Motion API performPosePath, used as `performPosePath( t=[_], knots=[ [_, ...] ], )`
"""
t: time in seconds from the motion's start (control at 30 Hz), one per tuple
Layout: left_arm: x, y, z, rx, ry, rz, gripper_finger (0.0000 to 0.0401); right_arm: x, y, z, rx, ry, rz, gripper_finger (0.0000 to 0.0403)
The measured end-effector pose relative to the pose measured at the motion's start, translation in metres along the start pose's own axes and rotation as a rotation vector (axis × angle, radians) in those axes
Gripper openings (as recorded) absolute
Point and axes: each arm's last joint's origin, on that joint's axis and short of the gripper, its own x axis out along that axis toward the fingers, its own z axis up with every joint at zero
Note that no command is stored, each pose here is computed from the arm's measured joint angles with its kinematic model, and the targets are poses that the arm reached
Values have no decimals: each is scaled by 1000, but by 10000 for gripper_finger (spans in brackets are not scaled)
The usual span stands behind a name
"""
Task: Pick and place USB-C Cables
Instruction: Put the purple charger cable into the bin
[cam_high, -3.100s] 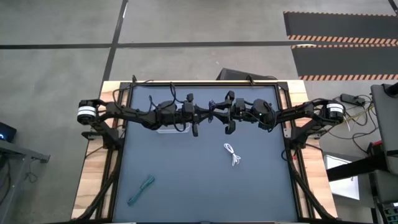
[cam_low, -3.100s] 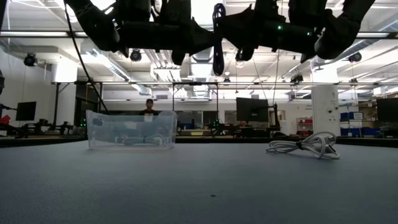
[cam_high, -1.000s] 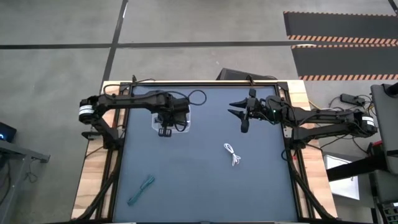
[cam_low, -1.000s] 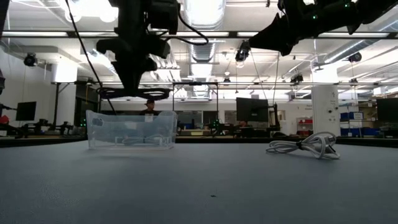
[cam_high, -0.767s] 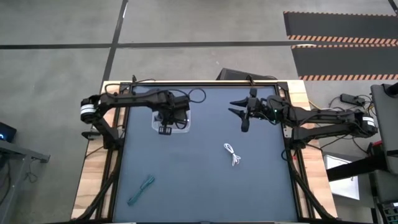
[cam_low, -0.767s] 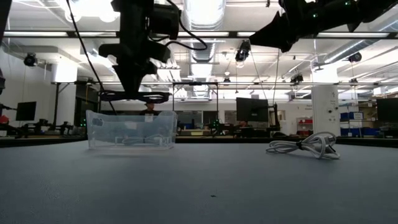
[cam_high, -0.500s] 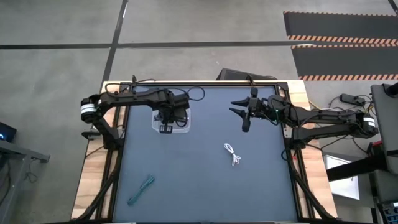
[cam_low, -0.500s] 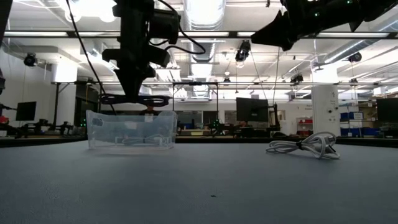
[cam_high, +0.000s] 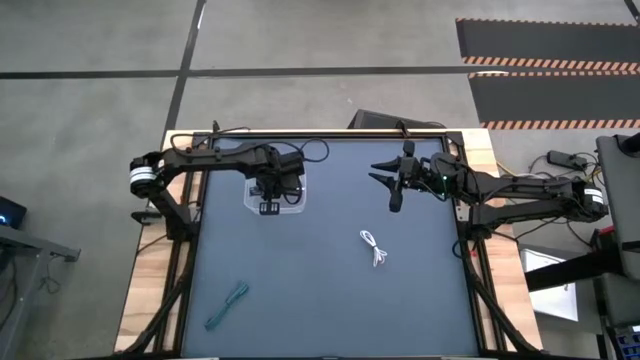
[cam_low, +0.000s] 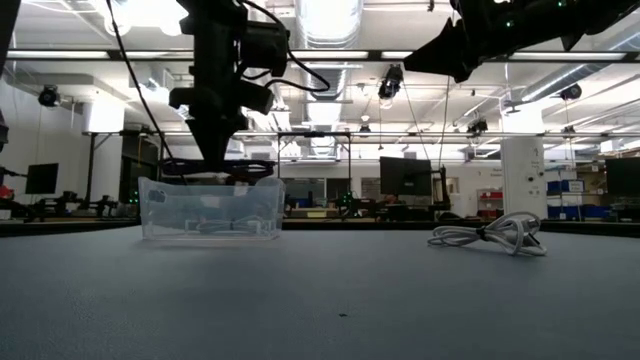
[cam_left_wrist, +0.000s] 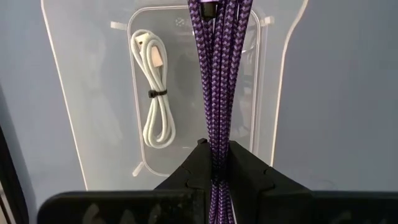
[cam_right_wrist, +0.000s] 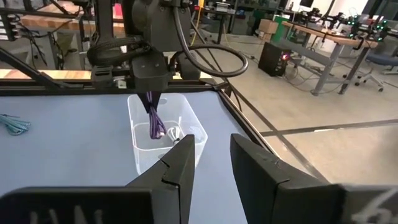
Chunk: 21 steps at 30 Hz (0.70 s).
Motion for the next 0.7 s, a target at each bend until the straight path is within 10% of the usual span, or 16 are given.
performPosePath(
  t=[0.7],
  knots=[
    [0, 0, 1, -52, -11, -12, 18, 0, 0, -1, 0, 5, 1, 83]
  ],
)
